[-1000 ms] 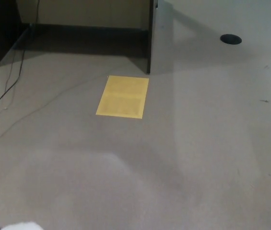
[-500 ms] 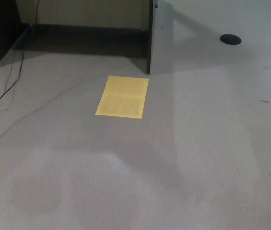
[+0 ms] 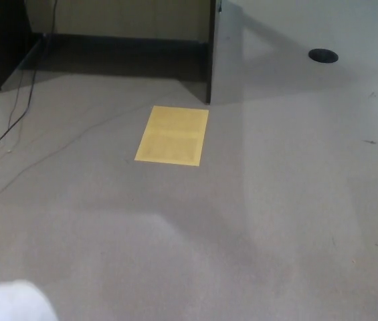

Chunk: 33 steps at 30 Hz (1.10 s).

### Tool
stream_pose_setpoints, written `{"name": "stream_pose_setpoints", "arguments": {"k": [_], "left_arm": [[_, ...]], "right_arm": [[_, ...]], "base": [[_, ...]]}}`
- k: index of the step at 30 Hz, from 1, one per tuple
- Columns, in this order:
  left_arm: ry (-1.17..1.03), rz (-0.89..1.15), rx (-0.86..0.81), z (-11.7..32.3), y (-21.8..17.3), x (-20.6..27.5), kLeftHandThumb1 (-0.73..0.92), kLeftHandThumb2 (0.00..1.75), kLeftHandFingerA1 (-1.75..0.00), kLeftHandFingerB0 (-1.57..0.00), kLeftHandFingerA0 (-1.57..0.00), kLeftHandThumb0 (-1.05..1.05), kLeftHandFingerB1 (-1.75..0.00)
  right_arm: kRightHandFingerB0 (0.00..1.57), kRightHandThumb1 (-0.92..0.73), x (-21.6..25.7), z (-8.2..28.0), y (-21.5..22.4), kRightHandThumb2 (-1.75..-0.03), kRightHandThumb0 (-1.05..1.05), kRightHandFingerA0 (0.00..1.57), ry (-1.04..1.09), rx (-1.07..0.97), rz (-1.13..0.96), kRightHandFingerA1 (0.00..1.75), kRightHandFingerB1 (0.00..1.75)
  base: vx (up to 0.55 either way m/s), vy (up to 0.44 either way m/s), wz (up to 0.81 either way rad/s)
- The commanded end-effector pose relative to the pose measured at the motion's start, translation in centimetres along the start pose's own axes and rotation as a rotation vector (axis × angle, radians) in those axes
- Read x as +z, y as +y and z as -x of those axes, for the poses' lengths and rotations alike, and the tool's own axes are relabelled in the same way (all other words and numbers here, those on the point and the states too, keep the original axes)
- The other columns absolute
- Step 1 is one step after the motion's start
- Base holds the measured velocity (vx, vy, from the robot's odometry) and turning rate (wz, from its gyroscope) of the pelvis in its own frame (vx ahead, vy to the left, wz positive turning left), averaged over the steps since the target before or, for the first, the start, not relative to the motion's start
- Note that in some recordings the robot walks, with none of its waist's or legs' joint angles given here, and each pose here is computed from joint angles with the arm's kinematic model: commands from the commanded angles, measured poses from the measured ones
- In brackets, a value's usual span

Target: A person is holding a toilet paper roll and the robot extends its left hand to grab the roll by inserting its thumb into the gap in the middle and brings its hand down by its side. Then it extends its arm again to hand the toilet paper roll back to the person.

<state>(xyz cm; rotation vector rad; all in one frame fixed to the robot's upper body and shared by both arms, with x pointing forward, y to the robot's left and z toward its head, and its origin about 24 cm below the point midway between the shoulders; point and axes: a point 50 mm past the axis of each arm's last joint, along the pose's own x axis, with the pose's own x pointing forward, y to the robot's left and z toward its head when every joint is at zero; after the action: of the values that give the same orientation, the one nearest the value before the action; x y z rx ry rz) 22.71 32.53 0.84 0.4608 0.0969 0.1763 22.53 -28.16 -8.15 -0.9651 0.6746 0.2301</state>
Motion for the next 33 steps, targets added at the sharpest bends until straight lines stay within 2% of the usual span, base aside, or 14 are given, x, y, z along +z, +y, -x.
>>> {"name": "stream_pose_setpoints", "arguments": {"k": [1, 4, 8, 10, 14, 16, 18, 19, 23, 27, 29, 31, 32, 33], "left_arm": [[-0.305, -0.003, -0.032, -3.1, -0.6, 8.0, 0.78, 0.86, -1.50, -0.73, -0.98, -0.01, -1.23], [-0.422, 0.011, -0.093, -4.4, -1.7, 12.3, 0.84, 0.73, -1.53, -0.68, -0.86, -0.02, -1.25], [-0.618, -0.059, -0.140, -5.2, -3.1, 17.9, 0.77, 0.81, -1.42, -0.73, -0.95, 0.02, -1.20], [-0.699, -0.108, -0.177, -5.5, -4.0, 21.1, 0.79, 0.75, -1.46, -0.72, -0.87, -0.03, -1.20], [-0.887, -0.213, -0.235, -5.0, -6.4, 27.6, 0.77, 0.73, -1.48, -0.74, -0.84, -0.05, -1.19], [-0.941, -0.217, -0.265, -4.4, -7.8, 29.9, 0.75, 0.72, -1.46, -0.76, -0.91, -0.08, -1.13], [-0.971, -0.224, -0.287, -4.0, -8.7, 31.2, 0.74, 0.74, -1.43, -0.76, -0.93, -0.10, -1.13], [-1.001, -0.225, -0.298, -3.7, -9.5, 32.2, 0.68, 0.83, -1.43, -0.79, -0.94, -0.14, -1.16], [-1.052, -0.209, -0.366, -2.3, -11.7, 34.3, 0.75, 0.73, -1.55, -0.73, -0.83, -0.15, -1.22], [-1.125, -0.216, -0.385, -0.5, -14.5, 36.9, 0.73, 0.79, -1.59, -0.72, -0.86, -0.16, -1.28], [-1.141, -0.247, -0.400, 0.1, -15.1, 37.6, 0.77, 0.73, -1.62, -0.67, -0.83, -0.15, -1.33], [-1.159, -0.247, -0.441, 0.8, -16.3, 38.2, 0.75, 0.69, -1.56, -0.69, -0.78, -0.16, -1.29], [-1.188, -0.237, -0.469, 1.4, -17.4, 38.4, 0.71, 0.57, -1.63, -0.71, -0.73, -0.25, -1.28], [-1.198, -0.234, -0.483, 1.6, -17.8, 38.4, 0.71, 0.57, -1.63, -0.71, -0.73, -0.25, -1.28]], "right_arm": [[0.62, -0.66, 0.2, -0.1, -0.6, -0.59, -0.36, 0.77, -0.002, -0.012, 0.005, 0.69, 0.45], [0.62, -0.66, 0.2, -0.2, -0.6, -0.59, -0.35, 0.78, 0.004, -0.013, 0.009, 0.67, 0.44], [0.63, -0.67, 0.5, -0.3, -1.0, -0.60, -0.36, 0.76, -0.007, -0.018, 0.026, 0.67, 0.45], [0.63, -0.66, 0.8, -0.4, -1.1, -0.60, -0.35, 0.78, -0.010, -0.022, 0.020, 0.65, 0.45], [0.63, -0.66, 0.5, -0.3, -1.0, -0.59, -0.36, 0.79, -0.008, -0.024, 0.016, 0.71, 0.45], [0.65, -0.66, 0.2, -0.1, -0.7, -0.60, -0.36, 0.81, -0.010, -0.017, 0.032, 0.71, 0.46], [0.65, -0.66, 0.1, -0.1, -0.5, -0.60, -0.35, 0.80, -0.005, -0.010, 0.031, 0.67, 0.46], [0.64, -0.66, 0.1, -0.1, -0.4, -0.60, -0.36, 0.79, 0.001, -0.006, 0.025, 0.69, 0.45], [0.63, -0.66, -0.2, 0.1, 0.0, -0.59, -0.36, 0.76, 0.001, 0.002, 0.007, 0.70, 0.45], [0.64, -0.65, 0.2, -0.1, -0.5, -0.59, -0.36, 0.79, -0.001, -0.004, 0.001, 0.70, 0.46], [0.62, -0.65, 1.7, -0.7, 0.0, -0.60, -0.35, 0.76, -0.020, 0.007, -0.010, 0.63, 0.45], [0.62, -0.66, 2.9, -1.1, 0.1, -0.60, -0.35, 0.78, -0.045, 0.003, -0.004, 0.66, 0.45], [0.61, -0.67, 3.3, -1.2, 0.2, -0.60, -0.37, 0.78, -0.059, 0.003, 0.007, 0.66, 0.45], [0.61, -0.67, 3.4, -1.3, 0.2, -0.60, -0.37, 0.78, -0.060, 0.005, 0.010, 0.66, 0.45]], "base": [[0.00, 0.000, 0.00], [0.00, 0.000, 0.00], [0.00, 0.000, 0.00], [0.00, 0.000, 0.00], [0.00, 0.000, 0.00], [0.00, 0.000, 0.00], [0.00, 0.000, 0.00], [0.00, 0.000, 0.00], [0.00, 0.000, 0.00], [0.00, 0.000, 0.00], [0.00, 0.000, 0.00], [0.00, 0.000, 0.00], [0.00, 0.000, 0.00], [0.00, 0.000, 0.00]]}}
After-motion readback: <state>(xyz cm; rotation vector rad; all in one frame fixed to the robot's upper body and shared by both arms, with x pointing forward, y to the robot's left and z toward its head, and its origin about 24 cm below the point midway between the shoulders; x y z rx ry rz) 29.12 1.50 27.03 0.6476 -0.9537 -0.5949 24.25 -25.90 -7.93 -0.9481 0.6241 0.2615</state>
